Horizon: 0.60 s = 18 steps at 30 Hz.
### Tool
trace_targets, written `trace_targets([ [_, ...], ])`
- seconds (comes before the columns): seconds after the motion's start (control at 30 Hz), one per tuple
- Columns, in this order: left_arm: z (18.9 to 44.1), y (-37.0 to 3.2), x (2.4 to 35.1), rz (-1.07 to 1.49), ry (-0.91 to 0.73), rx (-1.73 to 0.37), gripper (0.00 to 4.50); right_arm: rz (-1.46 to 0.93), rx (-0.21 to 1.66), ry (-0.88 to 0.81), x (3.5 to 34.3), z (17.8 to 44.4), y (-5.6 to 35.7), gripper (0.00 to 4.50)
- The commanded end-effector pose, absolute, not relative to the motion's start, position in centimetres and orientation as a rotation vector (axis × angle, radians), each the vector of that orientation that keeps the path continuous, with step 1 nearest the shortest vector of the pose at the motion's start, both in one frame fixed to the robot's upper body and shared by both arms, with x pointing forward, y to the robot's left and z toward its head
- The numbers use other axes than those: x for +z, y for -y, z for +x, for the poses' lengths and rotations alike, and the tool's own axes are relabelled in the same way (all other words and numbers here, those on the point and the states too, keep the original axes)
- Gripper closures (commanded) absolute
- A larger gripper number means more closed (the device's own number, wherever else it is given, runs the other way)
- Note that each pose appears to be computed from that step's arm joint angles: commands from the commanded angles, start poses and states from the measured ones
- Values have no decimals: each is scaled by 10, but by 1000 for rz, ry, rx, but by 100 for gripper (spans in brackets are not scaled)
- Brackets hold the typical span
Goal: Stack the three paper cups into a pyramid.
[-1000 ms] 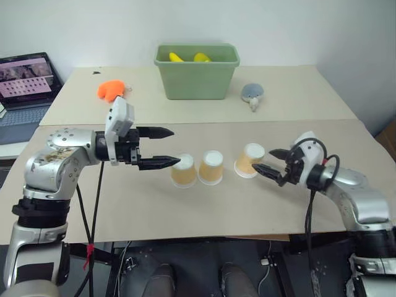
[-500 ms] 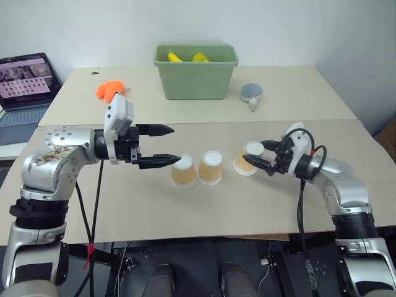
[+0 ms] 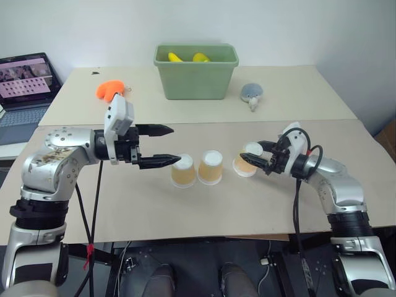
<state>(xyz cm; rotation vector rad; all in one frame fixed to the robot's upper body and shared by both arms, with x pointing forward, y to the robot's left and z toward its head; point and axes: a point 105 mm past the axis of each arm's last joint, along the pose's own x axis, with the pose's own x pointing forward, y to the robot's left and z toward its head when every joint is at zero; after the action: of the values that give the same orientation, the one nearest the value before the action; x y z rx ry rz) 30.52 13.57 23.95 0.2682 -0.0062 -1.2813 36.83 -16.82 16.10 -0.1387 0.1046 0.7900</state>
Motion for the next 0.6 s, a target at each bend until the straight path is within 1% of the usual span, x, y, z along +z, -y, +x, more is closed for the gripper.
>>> trace_targets([
  [0.03, 301, -135, 245, 310, 30, -1288, 0, -156, 790, -34, 182, 371, 167, 172],
  [0.13, 301, -135, 244, 311, 28, -1292, 0, -169, 806, -19, 188, 370, 164, 173],
  [0.2, 301, -135, 244, 312, 27, -1292, 0, -173, 823, 4, 198, 369, 162, 173],
  [0.33, 301, -135, 243, 315, 25, -1292, 0, -203, 867, 82, 238, 369, 161, 173],
  [0.43, 302, -134, 243, 314, 26, -1294, 0, -265, 931, 135, 277, 367, 155, 173],
  [0.53, 303, -133, 242, 311, 25, -1299, 0, -304, 1052, 153, 310, 363, 133, 173],
  [0.6, 303, -131, 241, 312, 25, -1308, 0, -246, 1128, 128, 328, 365, 116, 173],
])
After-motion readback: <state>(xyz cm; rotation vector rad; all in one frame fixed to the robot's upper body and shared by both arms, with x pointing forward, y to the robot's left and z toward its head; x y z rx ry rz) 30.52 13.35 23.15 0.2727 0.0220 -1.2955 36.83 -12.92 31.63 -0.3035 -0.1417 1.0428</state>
